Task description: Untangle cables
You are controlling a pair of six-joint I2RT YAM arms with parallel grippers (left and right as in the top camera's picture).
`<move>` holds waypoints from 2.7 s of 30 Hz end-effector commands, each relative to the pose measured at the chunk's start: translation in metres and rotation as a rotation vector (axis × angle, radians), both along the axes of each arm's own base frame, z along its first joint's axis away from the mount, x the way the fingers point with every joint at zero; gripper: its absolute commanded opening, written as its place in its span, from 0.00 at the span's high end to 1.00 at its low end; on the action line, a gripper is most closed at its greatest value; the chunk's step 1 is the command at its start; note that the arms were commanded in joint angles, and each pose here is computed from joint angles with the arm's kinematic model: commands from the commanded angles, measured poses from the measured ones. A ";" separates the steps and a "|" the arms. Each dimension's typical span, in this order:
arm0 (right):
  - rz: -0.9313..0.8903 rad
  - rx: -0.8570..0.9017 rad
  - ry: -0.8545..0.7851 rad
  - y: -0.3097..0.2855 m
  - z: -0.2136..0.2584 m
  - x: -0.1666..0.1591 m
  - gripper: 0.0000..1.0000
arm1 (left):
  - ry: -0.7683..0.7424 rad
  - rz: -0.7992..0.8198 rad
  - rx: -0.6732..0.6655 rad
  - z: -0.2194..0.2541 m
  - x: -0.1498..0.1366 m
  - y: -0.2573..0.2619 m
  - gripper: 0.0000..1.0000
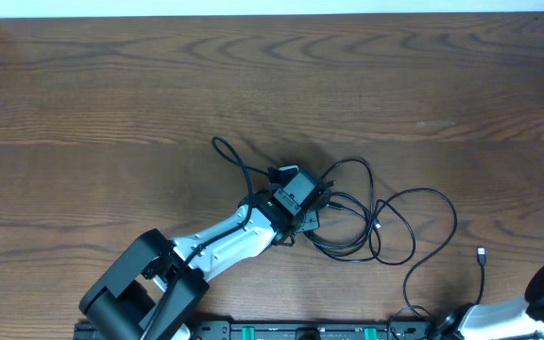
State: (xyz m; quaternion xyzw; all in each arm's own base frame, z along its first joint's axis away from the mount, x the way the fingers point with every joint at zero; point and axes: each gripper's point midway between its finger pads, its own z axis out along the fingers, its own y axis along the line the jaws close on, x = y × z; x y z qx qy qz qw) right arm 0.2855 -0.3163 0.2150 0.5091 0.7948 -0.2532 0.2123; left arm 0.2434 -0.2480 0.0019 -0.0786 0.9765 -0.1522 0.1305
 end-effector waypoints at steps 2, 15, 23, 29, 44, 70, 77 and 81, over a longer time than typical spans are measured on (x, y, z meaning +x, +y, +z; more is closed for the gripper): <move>-0.097 0.021 -0.084 0.019 0.022 -0.017 0.01 | -0.041 0.035 0.079 -0.005 0.008 0.014 0.72; 0.526 0.815 -0.132 0.202 -0.002 -0.007 0.01 | -0.319 0.035 -0.150 0.056 0.064 -0.027 0.72; 0.927 1.065 -0.039 0.294 -0.016 -0.023 0.01 | -0.429 0.108 -0.174 0.101 0.095 0.010 0.54; 1.081 1.160 0.086 0.347 -0.055 -0.037 0.01 | -0.414 0.206 -0.134 0.118 0.098 0.058 0.31; 1.496 1.426 -0.083 0.486 -0.092 -0.053 0.99 | -0.324 0.261 -0.054 0.111 0.080 0.095 0.31; 1.898 0.718 -0.480 0.514 0.126 0.046 0.99 | -0.117 -0.034 -0.542 0.142 0.042 0.004 0.02; 2.045 0.634 -0.529 0.520 0.153 0.011 0.99 | -0.139 0.150 -0.742 0.179 0.069 -0.008 0.03; 2.068 0.585 -0.573 0.516 0.170 -0.004 0.99 | -0.028 0.356 -0.834 0.182 0.075 -0.006 0.03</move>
